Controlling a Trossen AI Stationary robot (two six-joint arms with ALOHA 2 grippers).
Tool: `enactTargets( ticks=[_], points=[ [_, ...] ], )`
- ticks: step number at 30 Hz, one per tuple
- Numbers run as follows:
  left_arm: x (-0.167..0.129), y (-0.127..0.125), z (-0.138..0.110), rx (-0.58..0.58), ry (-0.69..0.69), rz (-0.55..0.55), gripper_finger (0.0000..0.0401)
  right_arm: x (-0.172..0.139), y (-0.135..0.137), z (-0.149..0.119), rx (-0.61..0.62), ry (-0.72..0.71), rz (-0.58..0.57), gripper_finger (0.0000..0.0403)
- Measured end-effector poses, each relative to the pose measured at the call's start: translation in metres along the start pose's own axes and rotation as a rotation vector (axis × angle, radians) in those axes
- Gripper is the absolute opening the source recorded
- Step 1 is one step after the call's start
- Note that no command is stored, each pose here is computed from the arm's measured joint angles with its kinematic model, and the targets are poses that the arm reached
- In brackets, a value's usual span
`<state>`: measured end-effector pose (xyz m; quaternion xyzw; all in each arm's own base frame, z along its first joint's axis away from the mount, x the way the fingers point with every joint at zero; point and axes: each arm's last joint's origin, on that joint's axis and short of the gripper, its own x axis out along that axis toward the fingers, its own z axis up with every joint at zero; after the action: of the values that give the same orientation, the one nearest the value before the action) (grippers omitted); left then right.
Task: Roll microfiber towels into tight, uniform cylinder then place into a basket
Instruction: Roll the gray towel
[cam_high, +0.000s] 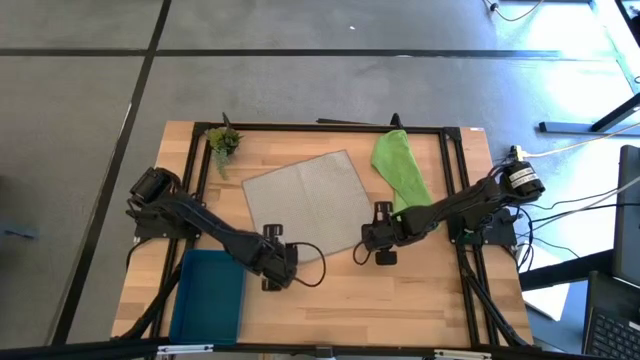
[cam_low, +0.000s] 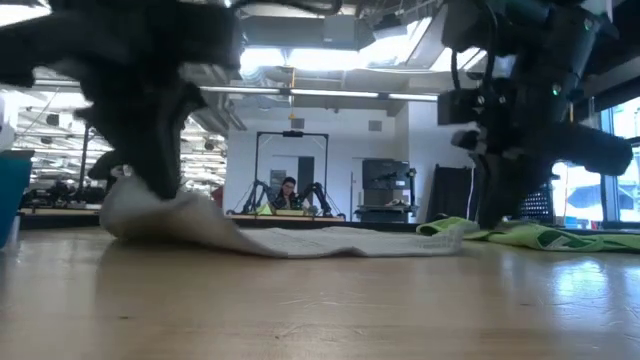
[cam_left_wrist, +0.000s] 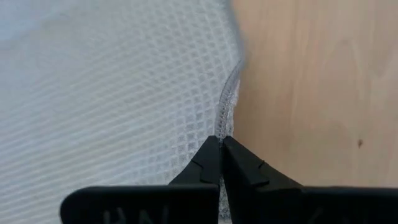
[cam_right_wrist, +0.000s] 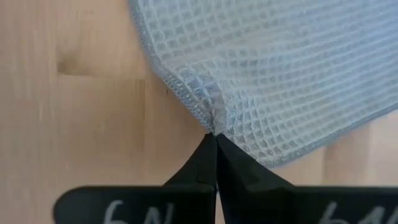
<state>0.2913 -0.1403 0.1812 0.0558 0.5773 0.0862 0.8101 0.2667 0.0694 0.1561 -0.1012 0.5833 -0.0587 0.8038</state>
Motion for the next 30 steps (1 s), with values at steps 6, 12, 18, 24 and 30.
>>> enactTargets(
  ticks=[6, 12, 18, 24, 30],
  points=[
    [-0.026, 0.007, 0.01, -0.041, 0.037, 0.112, 0.0, -0.017, -0.01, 0.014, -0.014, 0.011, -0.149, 0.0002],
    [-0.04, 0.015, 0.012, -0.133, 0.068, 0.203, 0.0, -0.024, -0.03, 0.024, 0.032, 0.013, -0.247, 0.0001],
    [-0.039, 0.026, 0.009, -0.267, 0.108, 0.285, 0.0, -0.018, -0.057, 0.028, 0.103, 0.006, -0.327, 0.0001],
    [-0.035, 0.04, 0.003, -0.418, 0.133, 0.401, 0.0, -0.009, -0.087, 0.035, 0.152, -0.055, -0.389, 0.0001],
    [-0.016, 0.051, -0.012, -0.458, 0.193, 0.473, 0.0, 0.001, -0.116, 0.037, 0.169, -0.117, -0.432, 0.0]
  ],
)
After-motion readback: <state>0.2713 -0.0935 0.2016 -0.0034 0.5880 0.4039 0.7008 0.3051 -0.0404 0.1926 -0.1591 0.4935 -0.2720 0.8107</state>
